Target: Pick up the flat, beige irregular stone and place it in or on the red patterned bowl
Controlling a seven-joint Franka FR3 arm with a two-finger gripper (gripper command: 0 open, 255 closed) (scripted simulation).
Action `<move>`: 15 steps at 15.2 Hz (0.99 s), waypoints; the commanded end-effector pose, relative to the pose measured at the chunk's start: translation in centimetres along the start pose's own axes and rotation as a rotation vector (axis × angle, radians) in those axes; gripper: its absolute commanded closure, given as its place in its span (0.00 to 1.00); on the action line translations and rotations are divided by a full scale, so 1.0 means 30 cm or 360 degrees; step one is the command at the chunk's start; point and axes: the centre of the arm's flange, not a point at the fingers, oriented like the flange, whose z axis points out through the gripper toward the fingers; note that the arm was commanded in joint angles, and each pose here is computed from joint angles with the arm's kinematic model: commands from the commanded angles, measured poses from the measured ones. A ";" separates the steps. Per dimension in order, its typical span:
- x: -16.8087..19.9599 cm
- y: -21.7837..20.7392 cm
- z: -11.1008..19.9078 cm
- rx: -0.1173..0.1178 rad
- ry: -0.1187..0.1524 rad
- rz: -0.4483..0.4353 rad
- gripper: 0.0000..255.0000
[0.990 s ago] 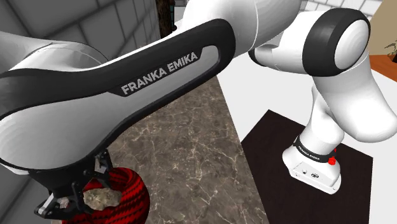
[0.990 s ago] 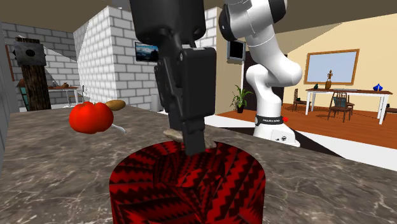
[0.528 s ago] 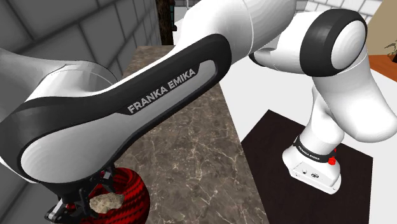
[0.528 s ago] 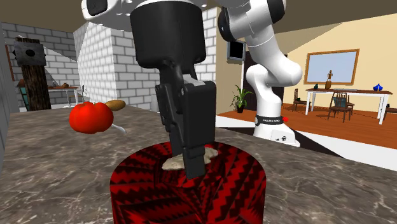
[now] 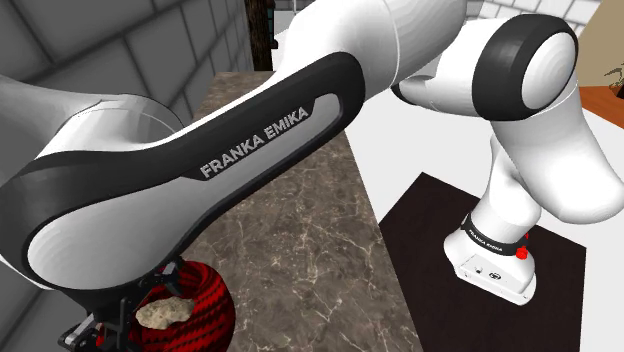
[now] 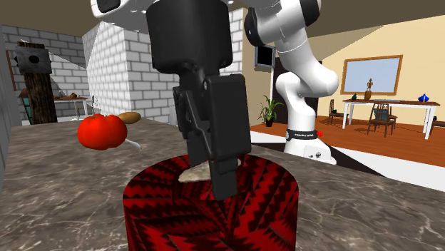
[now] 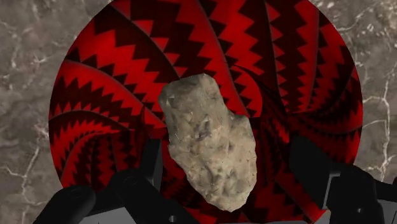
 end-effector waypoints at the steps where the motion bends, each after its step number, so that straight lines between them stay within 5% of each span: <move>1: 0.011 0.016 0.023 -0.0016 -0.0013 0.0010 0.00; 4: 0.005 0.014 0.020 -0.0016 -0.0014 0.0010 0.00; 8: 0.006 0.013 -0.146 -0.0016 -0.0014 0.0010 0.00; 15: 0.006 0.013 -0.146 -0.0016 -0.0014 0.0010 0.00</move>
